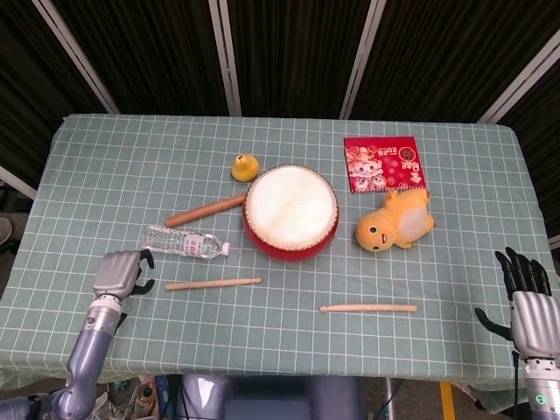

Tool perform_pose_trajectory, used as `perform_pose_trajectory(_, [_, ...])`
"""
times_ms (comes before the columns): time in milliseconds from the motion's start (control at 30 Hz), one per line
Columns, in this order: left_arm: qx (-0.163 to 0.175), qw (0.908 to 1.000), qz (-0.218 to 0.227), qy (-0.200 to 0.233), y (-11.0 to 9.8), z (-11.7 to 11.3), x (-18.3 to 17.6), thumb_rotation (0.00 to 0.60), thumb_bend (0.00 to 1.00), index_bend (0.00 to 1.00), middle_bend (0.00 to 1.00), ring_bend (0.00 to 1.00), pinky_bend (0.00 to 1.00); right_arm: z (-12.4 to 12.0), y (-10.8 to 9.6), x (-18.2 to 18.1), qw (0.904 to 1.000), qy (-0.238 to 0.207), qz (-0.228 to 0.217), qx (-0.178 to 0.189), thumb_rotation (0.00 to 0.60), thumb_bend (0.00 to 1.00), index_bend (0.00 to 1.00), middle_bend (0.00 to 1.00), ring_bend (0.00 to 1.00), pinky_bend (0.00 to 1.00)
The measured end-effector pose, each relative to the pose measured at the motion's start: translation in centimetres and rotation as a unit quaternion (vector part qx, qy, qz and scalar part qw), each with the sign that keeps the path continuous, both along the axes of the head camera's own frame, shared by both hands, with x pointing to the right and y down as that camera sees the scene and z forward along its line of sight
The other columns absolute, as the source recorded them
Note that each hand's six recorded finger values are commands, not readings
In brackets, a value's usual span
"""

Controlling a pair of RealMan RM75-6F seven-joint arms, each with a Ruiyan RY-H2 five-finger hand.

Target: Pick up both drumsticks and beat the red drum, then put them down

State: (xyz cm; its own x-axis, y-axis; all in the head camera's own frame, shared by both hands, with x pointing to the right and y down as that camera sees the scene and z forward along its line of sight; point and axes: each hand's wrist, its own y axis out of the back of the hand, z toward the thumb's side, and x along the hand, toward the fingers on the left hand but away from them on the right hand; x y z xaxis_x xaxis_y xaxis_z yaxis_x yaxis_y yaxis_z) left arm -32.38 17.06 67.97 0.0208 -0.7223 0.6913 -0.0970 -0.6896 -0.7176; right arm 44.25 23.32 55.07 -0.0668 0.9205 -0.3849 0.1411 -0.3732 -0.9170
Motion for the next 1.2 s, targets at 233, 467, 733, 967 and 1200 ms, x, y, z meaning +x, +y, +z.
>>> perform_pose_trajectory(233, [-0.024, 0.9996, 0.015, 0.009, 0.6, 1.5, 3.7, 0.600, 0.26, 0.47, 1.00, 1.00, 1.00, 0.0, -0.1, 0.0, 1.0000, -0.001, -0.001, -0.002, 0.600, 0.25, 0.00, 0.00, 0.00, 0.00])
perform_pose_trajectory(467, [-0.031, 0.9992, 0.018, 0.016, 1.1, 2.0, 5.2, 0.600, 0.26, 0.47, 1.00, 1.00, 1.00, 0.1, -0.1, -0.1, 1.0000, -0.003, -0.003, -0.002, 0.600, 0.25, 0.00, 0.00, 0.00, 0.00])
perform_pose_trajectory(733, [-0.041, 0.9988, 0.020, 0.019, 1.4, 3.1, 7.1, 0.600, 0.26, 0.47, 1.00, 1.00, 1.00, 0.1, -0.1, -0.1, 1.0000, -0.002, -0.002, -0.003, 0.600, 0.25, 0.00, 0.00, 0.00, 0.00])
perform_pose_trajectory(967, [-0.051, 0.9984, 0.021, 0.011, 1.8, 4.0, 7.8, 0.600, 0.38, 0.53, 1.00, 1.00, 1.00, 0.1, -0.1, -0.1, 1.0000, -0.004, -0.002, -0.004, 0.600, 0.25, 0.00, 0.00, 0.00, 0.00])
perform_pose_trajectory(1200, [-0.058, 0.9979, 0.025, 0.013, 2.5, 4.1, 8.0, 0.600, 0.55, 0.73, 1.00, 1.00, 1.00, 0.1, -0.1, -0.1, 1.0000, -0.005, -0.001, -0.004, 0.600, 0.25, 0.00, 0.00, 0.00, 0.00])
